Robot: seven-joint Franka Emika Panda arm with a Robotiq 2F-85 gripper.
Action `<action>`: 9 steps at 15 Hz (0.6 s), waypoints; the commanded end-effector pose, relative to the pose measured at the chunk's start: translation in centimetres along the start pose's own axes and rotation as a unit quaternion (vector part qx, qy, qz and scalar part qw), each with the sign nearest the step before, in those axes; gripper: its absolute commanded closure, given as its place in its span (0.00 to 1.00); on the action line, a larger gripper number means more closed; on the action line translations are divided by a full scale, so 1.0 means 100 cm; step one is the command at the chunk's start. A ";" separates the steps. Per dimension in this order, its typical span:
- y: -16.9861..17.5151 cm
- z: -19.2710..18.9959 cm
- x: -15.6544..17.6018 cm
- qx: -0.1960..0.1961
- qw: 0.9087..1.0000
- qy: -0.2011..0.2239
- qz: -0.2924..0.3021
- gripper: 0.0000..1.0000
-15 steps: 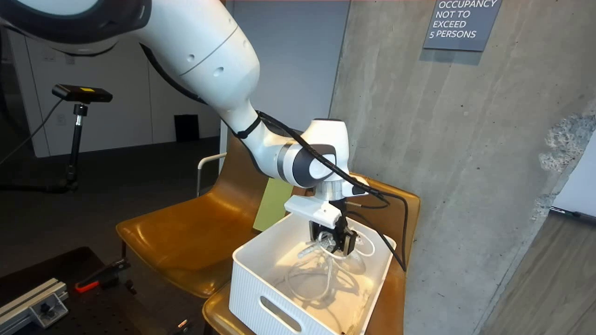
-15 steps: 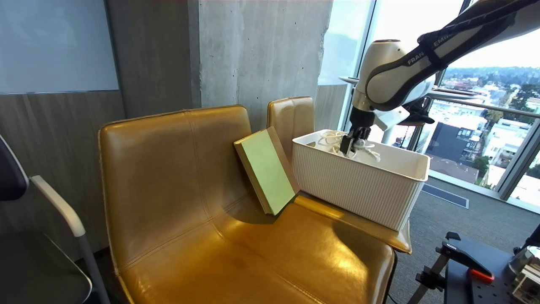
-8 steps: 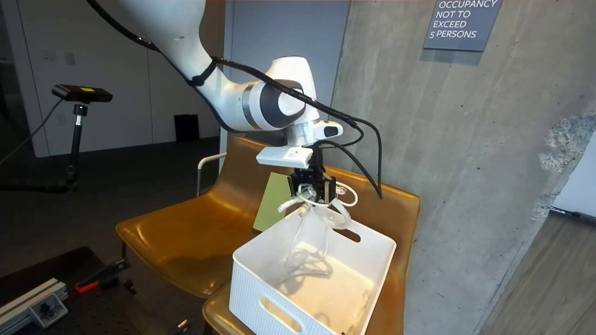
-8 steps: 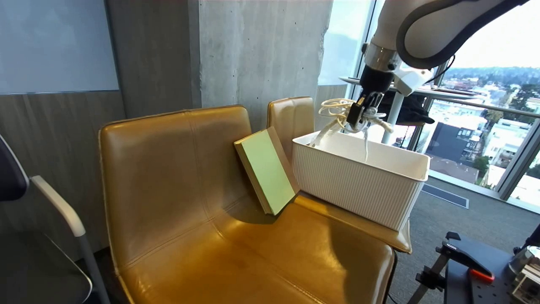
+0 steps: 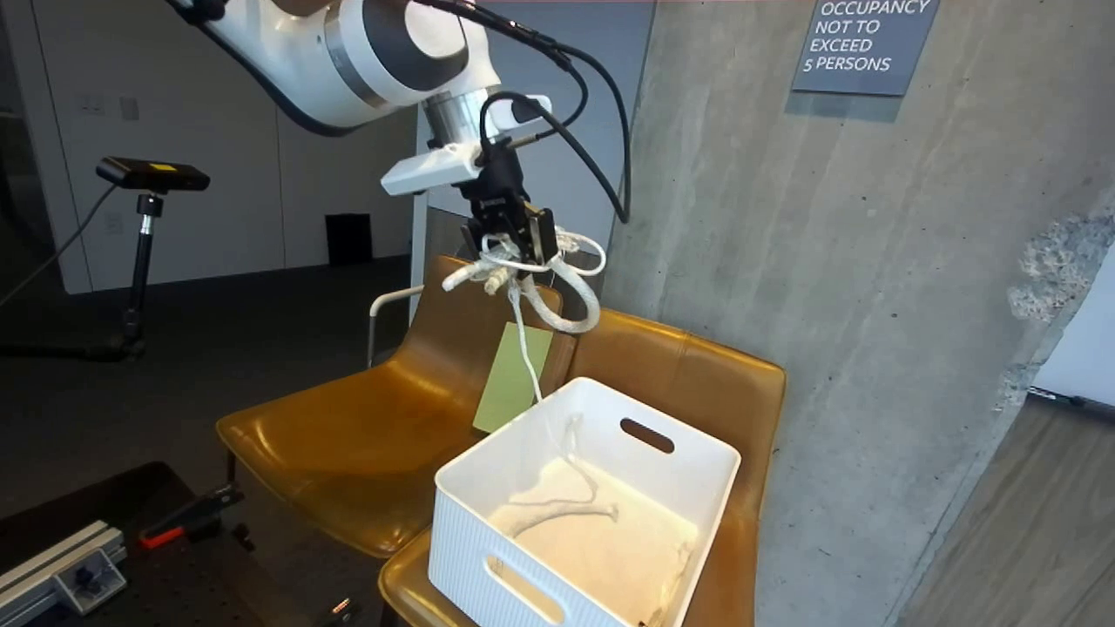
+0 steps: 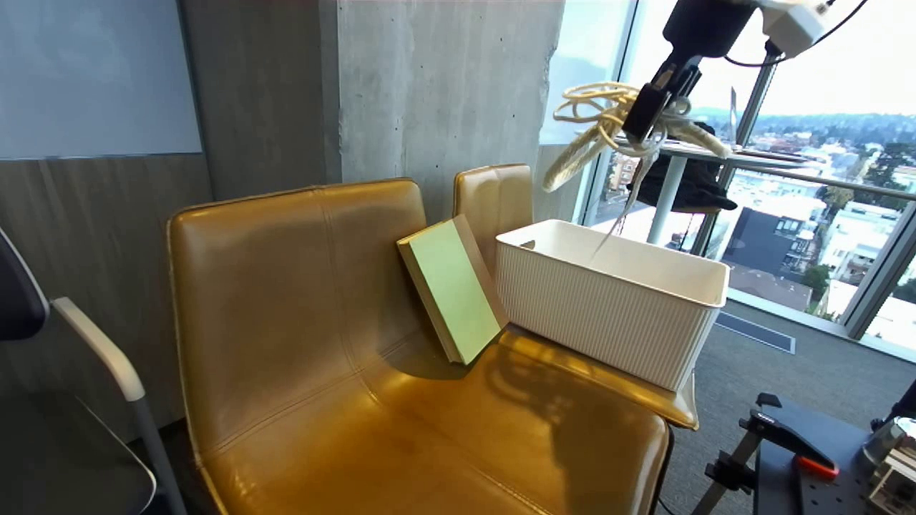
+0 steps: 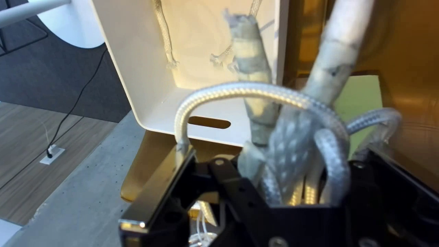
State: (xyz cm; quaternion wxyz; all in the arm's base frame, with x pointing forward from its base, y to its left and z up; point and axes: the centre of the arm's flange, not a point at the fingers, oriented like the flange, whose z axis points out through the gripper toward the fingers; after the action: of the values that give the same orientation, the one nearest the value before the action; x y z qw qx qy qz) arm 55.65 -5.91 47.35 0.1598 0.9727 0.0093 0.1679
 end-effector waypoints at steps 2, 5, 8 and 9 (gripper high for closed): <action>-0.100 -0.084 0.020 0.010 0.999 0.031 -0.041 1.00; -0.179 -0.123 0.037 0.027 0.996 0.045 -0.073 1.00; -0.237 -0.136 0.041 0.041 0.993 0.049 -0.095 1.00; -0.245 -0.137 0.043 0.046 0.993 0.047 -0.101 1.00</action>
State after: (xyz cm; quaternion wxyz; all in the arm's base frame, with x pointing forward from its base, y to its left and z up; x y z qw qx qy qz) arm 53.74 18.99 53.11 0.1308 0.9632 0.1156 0.2043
